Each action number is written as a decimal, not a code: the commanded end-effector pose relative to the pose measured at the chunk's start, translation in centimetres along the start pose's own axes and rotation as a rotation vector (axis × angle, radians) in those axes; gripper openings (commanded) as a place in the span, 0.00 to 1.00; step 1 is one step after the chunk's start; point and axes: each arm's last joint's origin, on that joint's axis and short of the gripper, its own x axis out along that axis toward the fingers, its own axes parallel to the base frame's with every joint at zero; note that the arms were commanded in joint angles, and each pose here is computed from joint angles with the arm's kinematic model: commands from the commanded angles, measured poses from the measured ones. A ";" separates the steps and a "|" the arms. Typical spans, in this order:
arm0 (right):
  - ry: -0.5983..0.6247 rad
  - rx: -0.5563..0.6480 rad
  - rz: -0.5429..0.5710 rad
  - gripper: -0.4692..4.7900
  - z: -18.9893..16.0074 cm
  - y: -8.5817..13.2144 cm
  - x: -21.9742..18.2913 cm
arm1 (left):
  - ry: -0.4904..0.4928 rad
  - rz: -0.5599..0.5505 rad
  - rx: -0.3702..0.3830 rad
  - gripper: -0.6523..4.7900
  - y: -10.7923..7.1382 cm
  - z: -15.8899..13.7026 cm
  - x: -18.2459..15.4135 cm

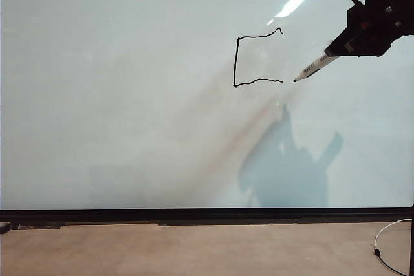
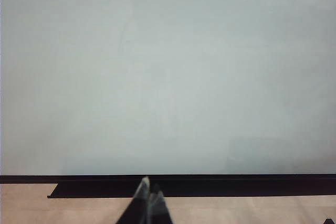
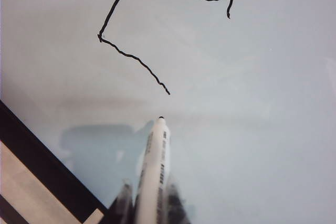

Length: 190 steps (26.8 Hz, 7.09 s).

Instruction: Pick up the pen on the shelf to the right of the whiteboard and draw a rectangle.

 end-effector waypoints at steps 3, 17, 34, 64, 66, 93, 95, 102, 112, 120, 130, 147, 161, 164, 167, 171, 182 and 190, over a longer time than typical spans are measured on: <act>-0.001 -0.021 0.001 0.08 0.4 -0.5 1.1 | -0.010 0.000 0.005 0.11 0.0 0.2 0.0; -0.045 -0.026 -0.001 0.08 0.8 -0.9 2.8 | -0.009 0.000 0.005 0.11 0.0 0.2 0.0; -0.058 -0.036 -0.022 0.08 1.4 -1.4 3.2 | -0.009 0.000 0.005 0.11 0.0 0.2 0.0; -0.113 -0.058 -0.079 0.08 2.8 -2.2 1.9 | -0.009 0.000 0.005 0.11 0.0 0.2 0.0; -0.125 -0.060 -0.088 0.08 3.0 -2.3 1.8 | -0.009 0.000 0.005 0.11 0.0 0.2 0.0; -0.178 -0.075 -0.122 0.08 4.1 -2.9 0.7 | -0.009 0.000 0.005 0.11 0.0 0.2 0.0; -0.179 -0.076 -0.123 0.08 4.1 -2.9 0.7 | -0.009 -0.001 0.005 0.11 0.0 0.2 0.0; -0.187 -0.077 -0.128 0.08 4.3 -3.0 0.5 | -0.009 0.000 0.005 0.11 0.0 0.2 0.0; -0.157 -0.077 -0.108 0.08 4.2 -2.3 0.4 | -0.009 0.000 0.005 0.11 0.0 0.2 0.0; -0.112 -0.016 -0.115 0.08 4.5 -0.6 -1.7 | -0.009 0.000 0.005 0.11 0.0 0.2 0.0; -0.141 0.138 -0.226 0.08 2.3 0.7 -6.6 | -0.009 0.000 0.005 0.11 0.0 0.2 0.0; -0.209 0.314 -0.365 0.08 -2.4 3.5 -10.7 | -0.009 0.000 0.005 0.11 0.0 0.2 0.0; -0.254 0.370 -0.406 0.08 -5.1 5.3 -11.7 | -0.009 0.000 0.005 0.11 0.0 0.2 0.0; -0.245 0.373 -0.401 0.08 -5.2 5.4 -11.9 | -0.009 0.000 0.005 0.11 0.0 0.2 0.0; -0.240 0.372 -0.395 0.08 -5.4 5.5 -11.9 | -0.009 0.000 0.005 0.11 0.0 0.2 0.0; -0.271 0.403 -0.397 0.08 -5.9 5.9 -12.0 | -0.010 0.000 0.005 0.11 0.0 0.2 0.0; -0.223 0.408 -0.387 0.08 -6.4 6.0 -11.8 | -0.009 0.000 0.005 0.11 0.0 0.2 0.0; -0.227 0.406 -0.412 0.08 -6.8 5.3 -11.9 | -0.009 0.000 0.005 0.11 0.0 0.2 0.0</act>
